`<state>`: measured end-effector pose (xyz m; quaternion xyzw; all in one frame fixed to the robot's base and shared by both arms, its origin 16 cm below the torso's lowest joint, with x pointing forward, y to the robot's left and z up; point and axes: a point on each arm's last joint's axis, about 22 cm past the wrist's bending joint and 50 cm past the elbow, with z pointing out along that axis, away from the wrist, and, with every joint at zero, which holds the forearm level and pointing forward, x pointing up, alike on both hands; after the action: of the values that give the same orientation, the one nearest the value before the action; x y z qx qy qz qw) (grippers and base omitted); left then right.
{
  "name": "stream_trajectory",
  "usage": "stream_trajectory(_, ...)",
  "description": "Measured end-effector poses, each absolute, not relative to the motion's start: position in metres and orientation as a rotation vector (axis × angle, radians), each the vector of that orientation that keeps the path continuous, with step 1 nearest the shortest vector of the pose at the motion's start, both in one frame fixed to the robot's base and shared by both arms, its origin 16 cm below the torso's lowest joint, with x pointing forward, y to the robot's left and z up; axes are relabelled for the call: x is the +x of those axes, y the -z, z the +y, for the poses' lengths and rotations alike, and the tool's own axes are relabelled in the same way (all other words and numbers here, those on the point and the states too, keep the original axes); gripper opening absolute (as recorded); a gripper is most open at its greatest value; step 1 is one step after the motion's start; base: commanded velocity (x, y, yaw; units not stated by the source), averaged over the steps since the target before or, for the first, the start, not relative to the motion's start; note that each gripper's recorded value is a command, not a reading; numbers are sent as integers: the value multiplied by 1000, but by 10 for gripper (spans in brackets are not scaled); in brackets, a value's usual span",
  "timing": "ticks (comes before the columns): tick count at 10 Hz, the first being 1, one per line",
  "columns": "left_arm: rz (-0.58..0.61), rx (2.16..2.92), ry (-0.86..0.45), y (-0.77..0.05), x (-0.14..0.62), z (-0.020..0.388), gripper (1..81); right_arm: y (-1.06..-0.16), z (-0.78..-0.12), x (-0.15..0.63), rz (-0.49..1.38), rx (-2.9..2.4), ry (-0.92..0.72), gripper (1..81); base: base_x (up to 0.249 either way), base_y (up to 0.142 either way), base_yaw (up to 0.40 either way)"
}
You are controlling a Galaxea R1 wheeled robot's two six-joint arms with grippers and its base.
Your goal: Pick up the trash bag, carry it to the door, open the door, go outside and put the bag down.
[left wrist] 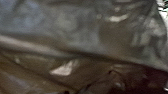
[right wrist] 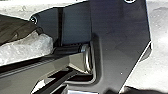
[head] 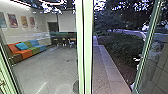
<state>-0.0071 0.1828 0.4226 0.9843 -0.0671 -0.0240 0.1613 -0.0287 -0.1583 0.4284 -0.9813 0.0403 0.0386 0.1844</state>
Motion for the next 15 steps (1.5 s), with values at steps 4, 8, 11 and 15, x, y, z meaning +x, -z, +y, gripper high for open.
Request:
stream_trajectory(4, -194, 2808, 82, -423, -13, 182, 10, -429, -158, -24, 112, -2766, -99, 811, 0, 0, -279)
stream_trajectory(8, -195, 2808, 72, -423, -8, 182, 10, -428, -157, -28, 104, -2766, -105, 811, 0, -16, -156)
stream_trajectory(11, -195, 2807, 80, -423, -11, 182, 10, -429, -156, -23, 95, -2767, -96, 811, 0, 0, 0)
stream_trajectory(15, -195, 2806, 77, -423, -11, 181, 10, -427, -163, -25, 97, -2781, -98, 811, 0, 0, 0)
